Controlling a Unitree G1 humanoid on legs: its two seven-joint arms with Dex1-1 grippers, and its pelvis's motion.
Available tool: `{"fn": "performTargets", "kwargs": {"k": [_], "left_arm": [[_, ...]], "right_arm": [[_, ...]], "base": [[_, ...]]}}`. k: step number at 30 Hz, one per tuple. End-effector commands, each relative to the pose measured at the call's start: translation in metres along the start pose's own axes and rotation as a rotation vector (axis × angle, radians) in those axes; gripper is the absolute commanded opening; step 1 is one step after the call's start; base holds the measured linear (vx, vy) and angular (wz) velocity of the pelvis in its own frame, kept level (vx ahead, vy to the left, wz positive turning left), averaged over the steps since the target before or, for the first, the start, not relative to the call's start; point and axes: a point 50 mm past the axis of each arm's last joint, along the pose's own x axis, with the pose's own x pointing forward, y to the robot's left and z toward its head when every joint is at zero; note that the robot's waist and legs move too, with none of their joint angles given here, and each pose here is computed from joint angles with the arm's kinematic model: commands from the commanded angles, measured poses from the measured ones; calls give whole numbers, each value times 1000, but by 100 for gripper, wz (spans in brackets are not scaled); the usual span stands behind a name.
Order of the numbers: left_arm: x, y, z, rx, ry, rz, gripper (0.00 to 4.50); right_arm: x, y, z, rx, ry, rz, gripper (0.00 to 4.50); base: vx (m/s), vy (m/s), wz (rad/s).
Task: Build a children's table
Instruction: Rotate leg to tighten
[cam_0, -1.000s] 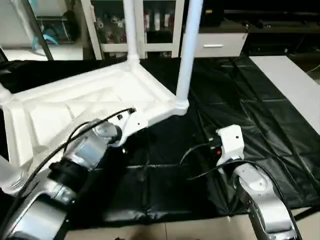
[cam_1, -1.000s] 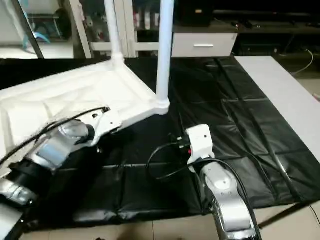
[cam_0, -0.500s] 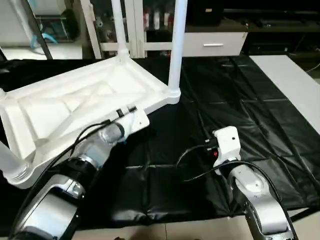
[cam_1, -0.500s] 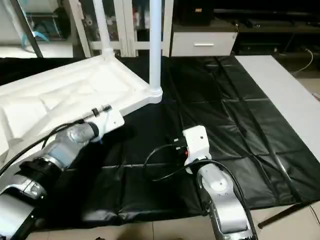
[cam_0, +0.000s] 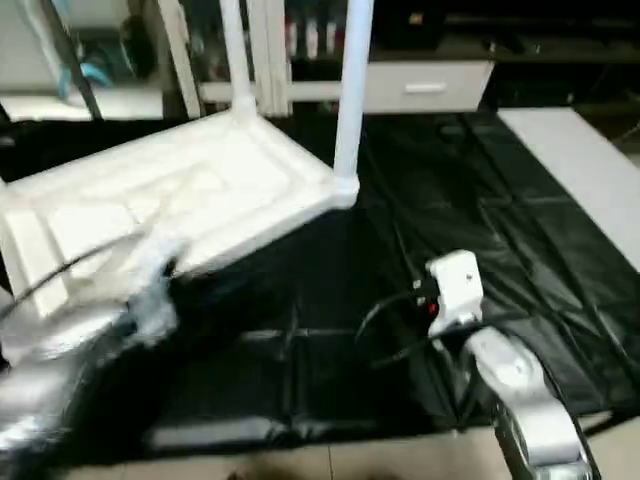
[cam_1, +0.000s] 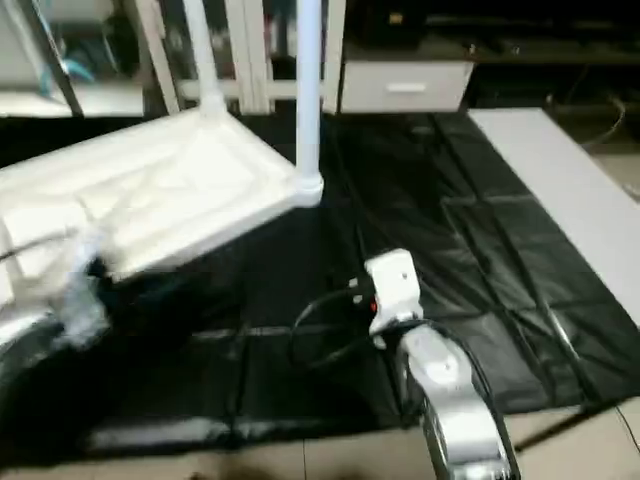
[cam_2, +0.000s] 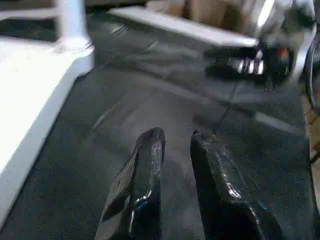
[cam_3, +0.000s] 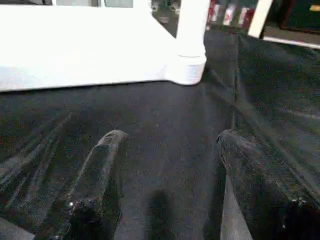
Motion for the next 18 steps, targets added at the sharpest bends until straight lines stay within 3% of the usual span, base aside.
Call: {"fn": "performTargets", "kwargs": {"k": [1, 4, 7, 9, 10, 14, 18], "left_arm": [[-13, -1, 11, 32, -17, 6, 112], [-50, 1, 6, 8, -5, 102, 112], [-73, 0, 2, -49, -7, 156, 112], [-100, -1, -9, -167, 41, 230, 112], [-100, -1, -9, -167, 41, 230, 112], [-136, 4, -22, -180, 68, 428, 146], [-145, 3, -16, -179, 45, 451, 176]], "right_arm": [[1, -1, 1, 5, -10, 8, 308], [3, 1, 0, 2, -5, 29, 308], [5, 2, 1, 3, -7, 39, 308], [7, 2, 1, 3, -9, 44, 308], [7, 2, 1, 3, -9, 44, 308], [7, 2, -1, 2, -6, 46, 308], [6, 1, -2, 4, -3, 42, 308]], "base": [[0, 0, 0], [0, 0, 0], [0, 0, 0], [0, 0, 0], [0, 0, 0], [0, 0, 0], [0, 0, 0]]}}
